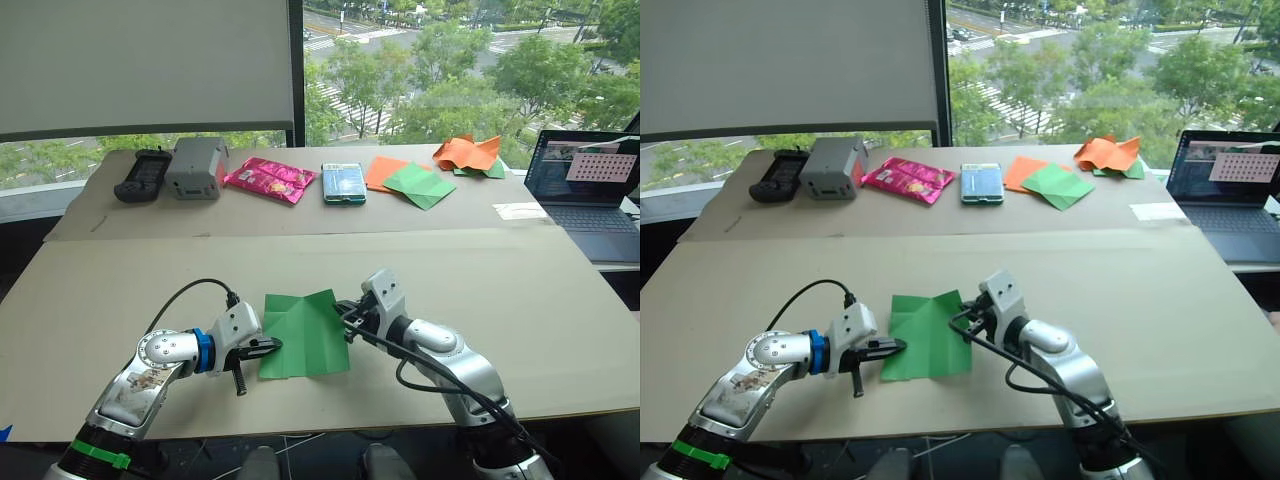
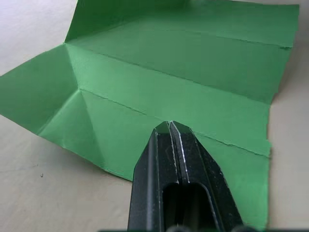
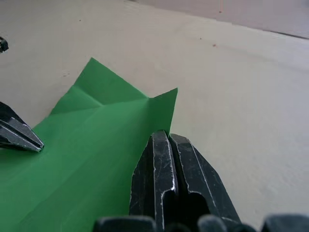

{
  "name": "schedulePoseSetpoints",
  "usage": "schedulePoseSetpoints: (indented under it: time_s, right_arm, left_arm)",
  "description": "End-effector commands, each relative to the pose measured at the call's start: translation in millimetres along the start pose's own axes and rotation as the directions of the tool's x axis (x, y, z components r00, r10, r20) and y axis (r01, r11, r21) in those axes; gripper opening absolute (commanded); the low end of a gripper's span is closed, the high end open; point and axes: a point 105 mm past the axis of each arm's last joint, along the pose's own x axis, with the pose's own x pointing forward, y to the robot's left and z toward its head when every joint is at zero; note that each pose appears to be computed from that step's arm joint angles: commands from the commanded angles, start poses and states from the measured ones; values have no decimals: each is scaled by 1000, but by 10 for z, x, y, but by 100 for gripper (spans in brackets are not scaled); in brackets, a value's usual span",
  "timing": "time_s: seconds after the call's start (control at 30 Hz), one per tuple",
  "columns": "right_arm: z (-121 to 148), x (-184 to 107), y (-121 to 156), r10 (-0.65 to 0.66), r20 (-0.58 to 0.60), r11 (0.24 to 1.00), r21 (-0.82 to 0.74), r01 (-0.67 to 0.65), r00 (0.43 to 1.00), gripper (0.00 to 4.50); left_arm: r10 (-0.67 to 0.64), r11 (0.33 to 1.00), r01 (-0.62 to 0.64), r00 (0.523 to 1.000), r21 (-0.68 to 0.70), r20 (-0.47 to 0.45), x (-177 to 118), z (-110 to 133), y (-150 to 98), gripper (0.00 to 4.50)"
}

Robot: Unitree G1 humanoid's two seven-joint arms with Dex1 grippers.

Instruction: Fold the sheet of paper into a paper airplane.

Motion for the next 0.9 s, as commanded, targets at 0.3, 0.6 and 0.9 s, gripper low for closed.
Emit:
schedulePoseSetpoints:
  time_s: [0.3, 0.6, 0.9]
  right_arm:
    - [-38, 17, 428, 92, -24, 721, -688, -83, 995, 5]
    - [-206, 141, 539, 159, -171, 607, -760, -233, 972, 5]
    - [-270, 171, 556, 157, -201, 613, -748, -255, 967, 5]
  left_arm:
    - [-33, 999, 33, 999, 18, -6, -96, 63, 59, 0]
    - [-17, 1000, 18, 998, -10, 60, -90, 263, 244, 0]
    - [-23, 998, 29, 994, -51, 106, 199, 405, 473, 0]
